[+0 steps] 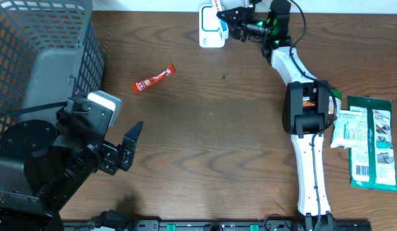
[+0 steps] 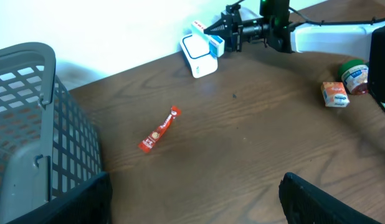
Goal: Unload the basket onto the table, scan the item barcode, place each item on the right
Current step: 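Hold the Panadol box against the scanner window with the right gripper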
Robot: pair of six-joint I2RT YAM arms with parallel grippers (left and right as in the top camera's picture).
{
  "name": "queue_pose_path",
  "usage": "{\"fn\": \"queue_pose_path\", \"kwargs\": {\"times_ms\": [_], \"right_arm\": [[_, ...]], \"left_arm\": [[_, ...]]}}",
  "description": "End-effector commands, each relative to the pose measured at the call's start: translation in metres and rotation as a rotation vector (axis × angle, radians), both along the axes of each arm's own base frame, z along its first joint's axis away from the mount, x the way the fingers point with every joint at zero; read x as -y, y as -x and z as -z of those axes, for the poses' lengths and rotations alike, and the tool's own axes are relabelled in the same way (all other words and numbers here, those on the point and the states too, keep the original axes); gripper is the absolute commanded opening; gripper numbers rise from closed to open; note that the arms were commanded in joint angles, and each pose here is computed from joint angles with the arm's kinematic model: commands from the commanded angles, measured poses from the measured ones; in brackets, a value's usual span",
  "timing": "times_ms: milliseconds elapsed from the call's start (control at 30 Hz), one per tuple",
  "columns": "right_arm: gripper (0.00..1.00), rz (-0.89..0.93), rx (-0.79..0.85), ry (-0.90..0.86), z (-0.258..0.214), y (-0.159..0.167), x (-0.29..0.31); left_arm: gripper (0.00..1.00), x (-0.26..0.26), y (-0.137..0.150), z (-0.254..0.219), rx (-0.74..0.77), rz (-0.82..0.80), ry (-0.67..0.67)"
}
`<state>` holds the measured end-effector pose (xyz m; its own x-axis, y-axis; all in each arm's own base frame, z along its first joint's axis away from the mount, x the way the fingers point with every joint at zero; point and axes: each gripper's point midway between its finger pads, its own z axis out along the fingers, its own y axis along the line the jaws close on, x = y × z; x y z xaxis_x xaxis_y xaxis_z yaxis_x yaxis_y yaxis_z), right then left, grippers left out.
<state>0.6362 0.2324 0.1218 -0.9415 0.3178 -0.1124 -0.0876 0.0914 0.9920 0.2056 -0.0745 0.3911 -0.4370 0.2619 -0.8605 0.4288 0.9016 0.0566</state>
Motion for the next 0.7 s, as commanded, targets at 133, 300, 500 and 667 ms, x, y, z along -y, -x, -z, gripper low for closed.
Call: {"fn": "queue_pose_path", "kwargs": {"times_ms": [133,300,500,667], "right_arm": [[0.01,-0.086,0.100,-0.004,-0.005,0.013,-0.010],[0.01,-0.245,0.415,-0.059,-0.070,0.048,-0.011],[0.01,-0.271,0.579,-0.071,-0.124,0.067,-0.016],[0.01,-0.250,0.532,-0.070,-0.116,0.061,-0.035]], "left_arm": [[0.86,-0.002,0.000,-0.002,0.003,-0.010,0.002],[0.86,-0.002,0.000,-0.002,0.003,-0.010,0.002],[0.86,-0.002,0.000,-0.002,0.003,-0.010,0.002],[0.86,-0.002,0.000,-0.002,0.003,-0.010,0.002]]}}
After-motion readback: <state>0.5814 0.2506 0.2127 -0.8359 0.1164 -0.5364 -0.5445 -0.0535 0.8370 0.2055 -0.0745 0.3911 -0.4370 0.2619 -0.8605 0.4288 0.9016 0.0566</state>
